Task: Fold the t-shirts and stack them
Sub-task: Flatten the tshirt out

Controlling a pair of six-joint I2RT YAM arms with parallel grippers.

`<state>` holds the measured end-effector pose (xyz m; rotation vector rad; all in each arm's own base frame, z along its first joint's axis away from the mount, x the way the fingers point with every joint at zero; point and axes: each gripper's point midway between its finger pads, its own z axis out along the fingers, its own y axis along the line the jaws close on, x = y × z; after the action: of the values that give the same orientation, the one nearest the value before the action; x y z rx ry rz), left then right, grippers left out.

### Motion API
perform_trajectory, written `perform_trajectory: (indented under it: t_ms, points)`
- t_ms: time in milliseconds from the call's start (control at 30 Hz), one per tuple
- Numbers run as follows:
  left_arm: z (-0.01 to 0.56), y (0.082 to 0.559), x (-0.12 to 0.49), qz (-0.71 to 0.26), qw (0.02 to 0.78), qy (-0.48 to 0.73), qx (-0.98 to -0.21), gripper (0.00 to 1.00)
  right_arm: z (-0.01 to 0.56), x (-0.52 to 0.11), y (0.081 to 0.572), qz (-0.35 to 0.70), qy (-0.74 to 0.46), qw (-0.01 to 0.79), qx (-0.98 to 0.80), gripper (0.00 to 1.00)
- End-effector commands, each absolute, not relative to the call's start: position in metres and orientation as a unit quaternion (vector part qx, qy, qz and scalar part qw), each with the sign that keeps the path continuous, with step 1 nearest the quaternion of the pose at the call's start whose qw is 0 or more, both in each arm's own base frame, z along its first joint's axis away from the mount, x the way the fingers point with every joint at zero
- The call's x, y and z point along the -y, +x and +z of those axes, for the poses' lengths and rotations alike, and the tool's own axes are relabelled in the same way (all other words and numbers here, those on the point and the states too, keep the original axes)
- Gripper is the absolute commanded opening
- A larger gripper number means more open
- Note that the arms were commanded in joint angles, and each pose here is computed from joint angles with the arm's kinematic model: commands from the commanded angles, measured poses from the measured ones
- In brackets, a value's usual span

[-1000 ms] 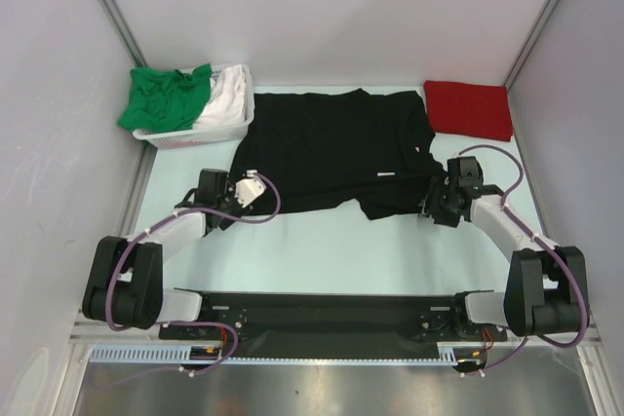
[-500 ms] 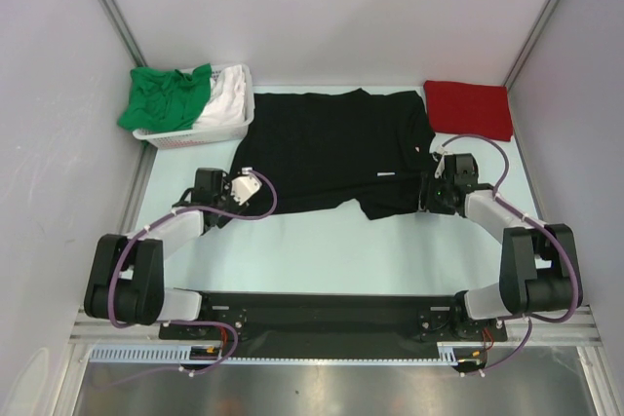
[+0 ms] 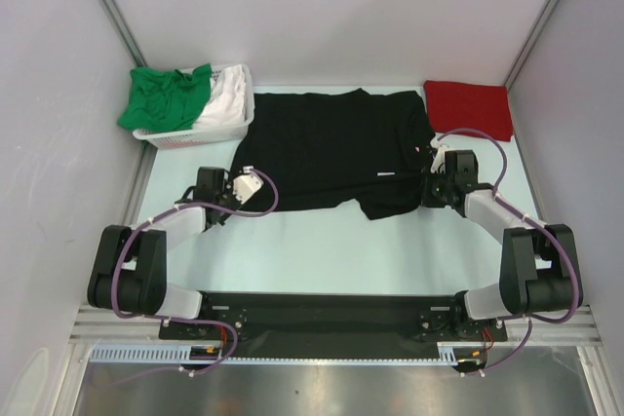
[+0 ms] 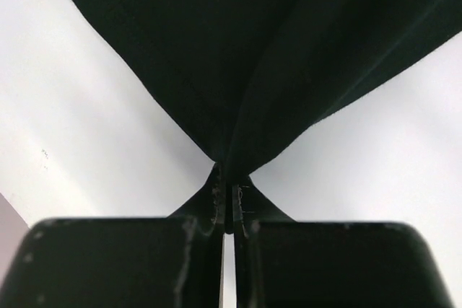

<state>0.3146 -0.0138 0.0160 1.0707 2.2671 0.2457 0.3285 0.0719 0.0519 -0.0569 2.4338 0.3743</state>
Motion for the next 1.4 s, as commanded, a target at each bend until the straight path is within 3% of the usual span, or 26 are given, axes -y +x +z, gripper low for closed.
perform_trajectory:
  t_ms: [0,33,200,467,533,733,900,1100,1233,1367]
  points:
    - [0.027,0.325,0.017,0.084,0.326,0.387,-0.858,0.00,0.090,-0.076,0.337,0.152,-0.011,0.360,-0.920,0.04]
    - [0.030,0.326,0.014,0.093,0.327,0.380,-0.860,0.00,0.105,-0.077,0.339,0.158,0.011,0.363,-0.918,0.00]
    - [0.084,0.331,0.005,0.125,0.375,0.351,-0.849,0.00,0.163,-0.078,0.300,0.172,0.048,0.344,-0.922,0.00]
    - [0.204,0.315,-0.001,0.142,0.442,0.304,-0.832,0.00,0.333,-0.079,0.254,0.235,0.054,0.515,-0.822,0.00]
    - [0.259,0.311,-0.002,0.152,0.483,0.292,-0.811,0.00,0.382,-0.074,0.236,0.233,0.047,0.554,-0.798,0.00]
    - [0.410,0.246,-0.004,0.168,0.597,0.265,-0.739,0.00,0.512,-0.057,0.163,0.212,0.039,0.685,-0.696,0.00]
    - [0.492,0.202,-0.014,0.195,0.664,0.232,-0.683,0.01,0.566,-0.055,0.123,0.232,0.029,0.737,-0.635,0.00]
    - [0.504,0.227,-0.016,0.214,0.665,0.232,-0.677,0.00,0.590,-0.050,0.151,0.225,0.036,0.758,-0.611,0.00]
    - [0.495,0.269,-0.009,0.202,0.656,0.239,-0.687,0.00,0.594,-0.048,0.207,0.182,0.049,0.762,-0.619,0.00]
    - [0.483,0.332,0.000,0.188,0.642,0.239,-0.704,0.00,0.579,-0.050,0.295,0.130,0.059,0.749,-0.647,0.00]
